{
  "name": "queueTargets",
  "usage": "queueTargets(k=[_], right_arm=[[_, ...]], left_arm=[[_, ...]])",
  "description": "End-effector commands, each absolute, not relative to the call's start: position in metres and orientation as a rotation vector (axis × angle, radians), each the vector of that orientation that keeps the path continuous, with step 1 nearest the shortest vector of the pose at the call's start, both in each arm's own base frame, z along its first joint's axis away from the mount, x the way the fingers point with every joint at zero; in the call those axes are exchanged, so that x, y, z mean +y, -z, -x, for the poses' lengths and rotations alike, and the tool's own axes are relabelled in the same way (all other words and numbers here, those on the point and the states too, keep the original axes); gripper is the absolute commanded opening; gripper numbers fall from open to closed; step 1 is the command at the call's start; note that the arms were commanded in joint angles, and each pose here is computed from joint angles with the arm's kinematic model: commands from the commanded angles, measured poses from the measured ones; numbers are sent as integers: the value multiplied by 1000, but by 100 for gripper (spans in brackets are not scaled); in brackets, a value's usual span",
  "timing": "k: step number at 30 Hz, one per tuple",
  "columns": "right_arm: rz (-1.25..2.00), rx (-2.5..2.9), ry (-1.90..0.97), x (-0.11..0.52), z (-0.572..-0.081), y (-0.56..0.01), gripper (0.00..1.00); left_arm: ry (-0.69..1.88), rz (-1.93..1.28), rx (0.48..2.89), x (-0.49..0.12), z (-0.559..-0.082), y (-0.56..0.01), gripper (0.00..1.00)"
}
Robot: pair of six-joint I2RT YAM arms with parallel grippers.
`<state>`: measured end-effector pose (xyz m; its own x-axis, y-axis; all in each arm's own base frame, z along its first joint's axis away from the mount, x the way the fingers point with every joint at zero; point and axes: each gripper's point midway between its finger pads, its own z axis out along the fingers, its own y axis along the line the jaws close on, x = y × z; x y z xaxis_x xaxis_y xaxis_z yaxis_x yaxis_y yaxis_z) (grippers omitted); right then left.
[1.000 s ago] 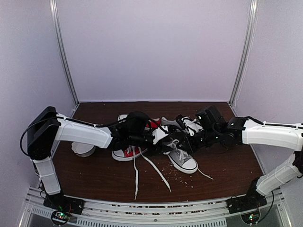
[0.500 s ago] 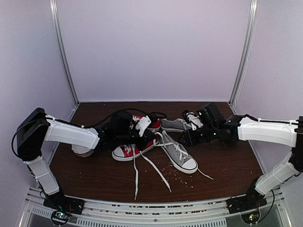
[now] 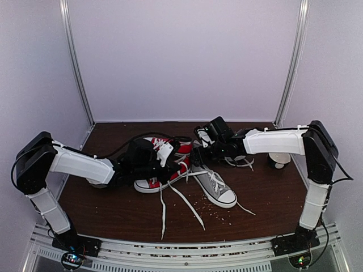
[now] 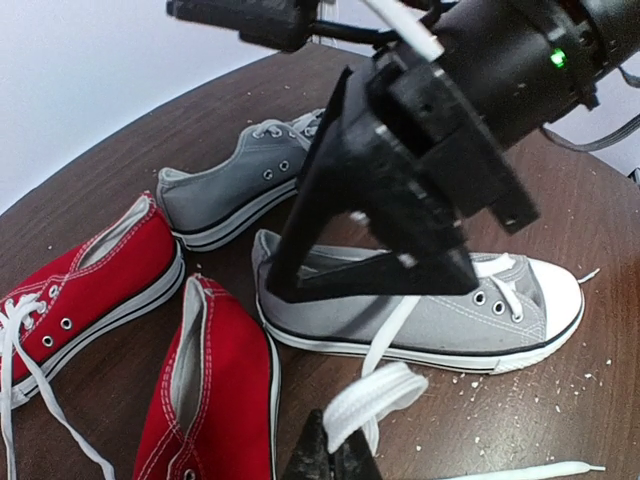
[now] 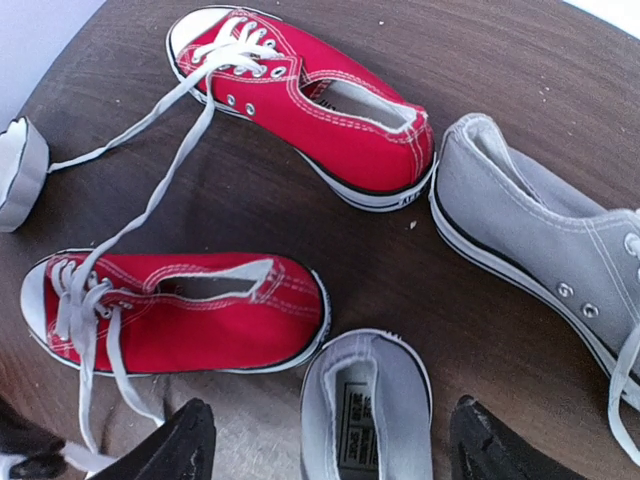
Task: Tie the shoes
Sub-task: Adjust the shoe at the center of the board.
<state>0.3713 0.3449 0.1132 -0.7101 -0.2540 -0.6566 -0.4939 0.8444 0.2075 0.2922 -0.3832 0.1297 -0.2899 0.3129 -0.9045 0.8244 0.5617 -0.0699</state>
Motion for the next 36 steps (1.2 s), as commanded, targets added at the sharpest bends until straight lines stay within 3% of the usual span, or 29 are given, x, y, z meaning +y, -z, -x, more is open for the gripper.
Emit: queueTargets(k=[1, 3, 5, 9, 14, 30, 33, 36], right_arm=[[539, 2385, -358, 347, -390, -97, 79], [543, 2391, -336, 349, -391, -90, 77], [542, 2400, -323, 348, -391, -85, 68], [487, 2408, -303, 338, -387, -81, 33], [319, 2417, -359, 323, -372, -88, 1], [-108, 2421, -443, 304, -342, -83, 0], [-100, 2425, -453, 305, -341, -86, 13], [-49, 2405, -462, 303, -336, -105, 37]], left_arm=[[711, -882, 1798, -386, -297, -154, 0], [717, -888, 1800, -387, -296, -155, 0], [720, -890, 1803, -387, -296, -154, 0], [734, -904, 1805, -389, -293, -154, 0], [747, -936, 1809, -392, -290, -155, 0], [754, -1021, 1825, -398, -285, -150, 0], [747, -1029, 1834, -399, -286, -148, 0], [731, -1029, 1830, -401, -290, -149, 0]])
